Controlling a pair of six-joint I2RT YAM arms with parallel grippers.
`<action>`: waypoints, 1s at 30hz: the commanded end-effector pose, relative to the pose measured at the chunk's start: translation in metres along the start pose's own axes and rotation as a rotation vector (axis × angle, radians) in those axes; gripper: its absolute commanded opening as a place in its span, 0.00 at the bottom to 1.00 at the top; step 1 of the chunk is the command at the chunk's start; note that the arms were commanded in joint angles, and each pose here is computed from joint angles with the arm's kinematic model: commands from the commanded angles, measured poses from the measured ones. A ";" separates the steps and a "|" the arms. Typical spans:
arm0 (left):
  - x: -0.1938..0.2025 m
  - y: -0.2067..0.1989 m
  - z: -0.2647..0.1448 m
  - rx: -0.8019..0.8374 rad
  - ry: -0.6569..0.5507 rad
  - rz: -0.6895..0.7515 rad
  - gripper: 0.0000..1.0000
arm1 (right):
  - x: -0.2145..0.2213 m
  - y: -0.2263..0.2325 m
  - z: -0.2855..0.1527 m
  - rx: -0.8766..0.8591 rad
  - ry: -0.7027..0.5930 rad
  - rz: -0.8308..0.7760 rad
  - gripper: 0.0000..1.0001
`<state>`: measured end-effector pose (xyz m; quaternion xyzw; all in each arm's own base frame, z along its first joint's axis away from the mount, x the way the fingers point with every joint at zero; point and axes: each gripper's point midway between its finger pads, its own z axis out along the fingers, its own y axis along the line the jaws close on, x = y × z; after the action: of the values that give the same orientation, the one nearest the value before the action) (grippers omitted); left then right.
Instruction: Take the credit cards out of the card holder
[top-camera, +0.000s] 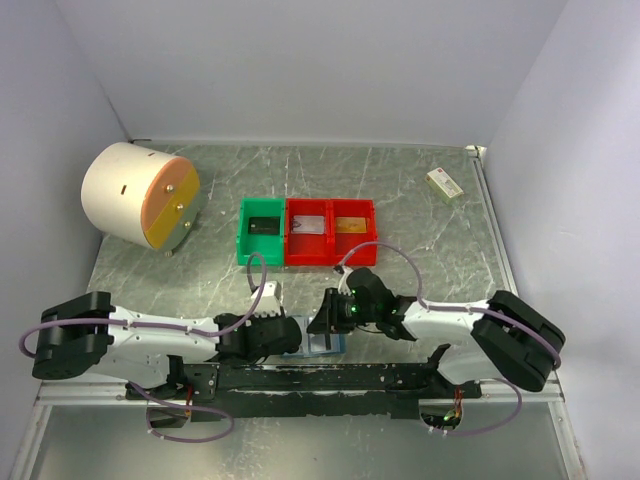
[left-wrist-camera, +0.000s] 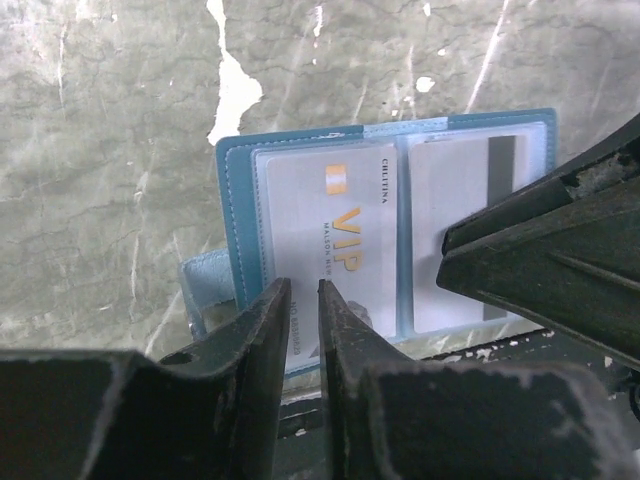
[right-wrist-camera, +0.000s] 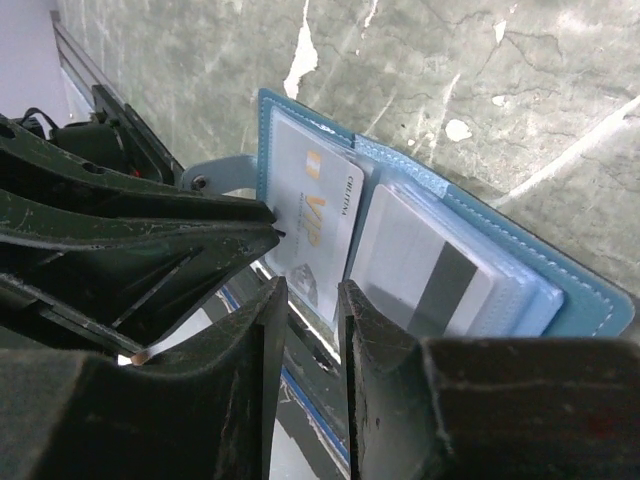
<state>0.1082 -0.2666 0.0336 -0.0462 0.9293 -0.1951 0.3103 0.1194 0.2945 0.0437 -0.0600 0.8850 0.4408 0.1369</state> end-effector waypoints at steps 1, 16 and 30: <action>0.004 -0.001 0.005 -0.001 0.010 -0.044 0.27 | -0.002 0.011 0.006 -0.040 0.021 0.000 0.27; 0.001 0.006 0.001 -0.016 0.004 -0.046 0.24 | -0.007 -0.006 0.015 0.080 0.046 -0.029 0.27; 0.005 0.007 0.004 -0.031 0.017 -0.028 0.23 | 0.012 -0.044 0.016 0.188 0.069 0.035 0.25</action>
<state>0.1068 -0.2631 0.0272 -0.0601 0.9325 -0.1879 0.3024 0.1283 0.3039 0.0184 -0.0569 0.9072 0.4026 0.1079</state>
